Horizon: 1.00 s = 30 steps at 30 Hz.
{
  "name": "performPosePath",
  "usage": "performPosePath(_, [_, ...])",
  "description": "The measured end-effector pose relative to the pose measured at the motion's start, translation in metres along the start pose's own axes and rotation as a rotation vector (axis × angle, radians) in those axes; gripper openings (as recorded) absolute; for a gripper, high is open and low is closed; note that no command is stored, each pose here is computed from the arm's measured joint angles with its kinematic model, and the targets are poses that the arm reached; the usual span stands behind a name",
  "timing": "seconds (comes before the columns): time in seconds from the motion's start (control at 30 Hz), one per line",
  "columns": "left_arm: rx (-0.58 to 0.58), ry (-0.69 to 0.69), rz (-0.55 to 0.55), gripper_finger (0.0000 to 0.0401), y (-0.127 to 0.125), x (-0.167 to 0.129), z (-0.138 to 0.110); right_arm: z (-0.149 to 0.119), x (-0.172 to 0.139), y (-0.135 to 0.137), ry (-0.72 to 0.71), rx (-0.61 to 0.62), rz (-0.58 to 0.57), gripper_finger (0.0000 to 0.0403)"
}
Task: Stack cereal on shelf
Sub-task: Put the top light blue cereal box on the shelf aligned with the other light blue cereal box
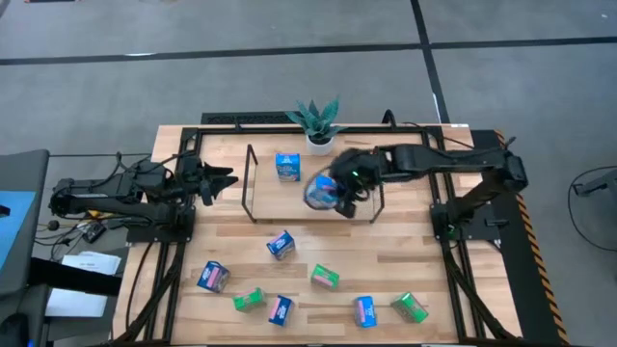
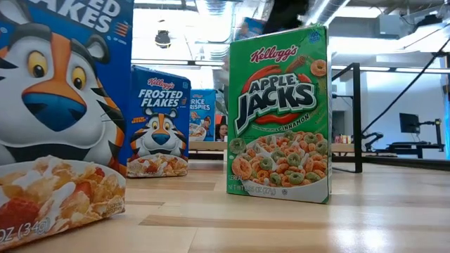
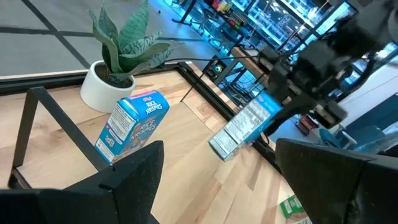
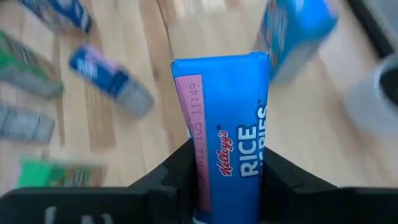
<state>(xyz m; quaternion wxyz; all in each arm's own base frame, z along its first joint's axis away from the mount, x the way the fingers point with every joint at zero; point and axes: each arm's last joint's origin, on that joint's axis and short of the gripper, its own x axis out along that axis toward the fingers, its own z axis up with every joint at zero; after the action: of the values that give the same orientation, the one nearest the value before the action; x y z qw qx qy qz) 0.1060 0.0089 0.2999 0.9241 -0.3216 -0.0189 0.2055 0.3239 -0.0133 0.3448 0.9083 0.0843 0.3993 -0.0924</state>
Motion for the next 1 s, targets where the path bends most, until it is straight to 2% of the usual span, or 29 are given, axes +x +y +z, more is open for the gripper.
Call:
performPosePath(0.4, [-0.003,-0.009,0.026,0.03,0.001,0.0,0.0,0.066,0.052,0.009,-0.009,-0.275,-0.015,0.014])
performPosePath(0.53, [-0.004,-0.009,0.026,0.03,0.001,0.0,0.0,0.072,0.071,0.009,0.049,-0.324,-0.02,0.0147])
performPosePath(0.73, [-0.002,-0.005,0.029,0.03,0.002,0.0,-0.001,0.063,0.099,0.006,0.181,-0.373,-0.024,0.0154])
performPosePath(1.0, [0.0,-0.014,0.041,0.03,0.002,0.0,-0.001,0.055,0.124,-0.003,0.248,-0.373,-0.053,0.0143])
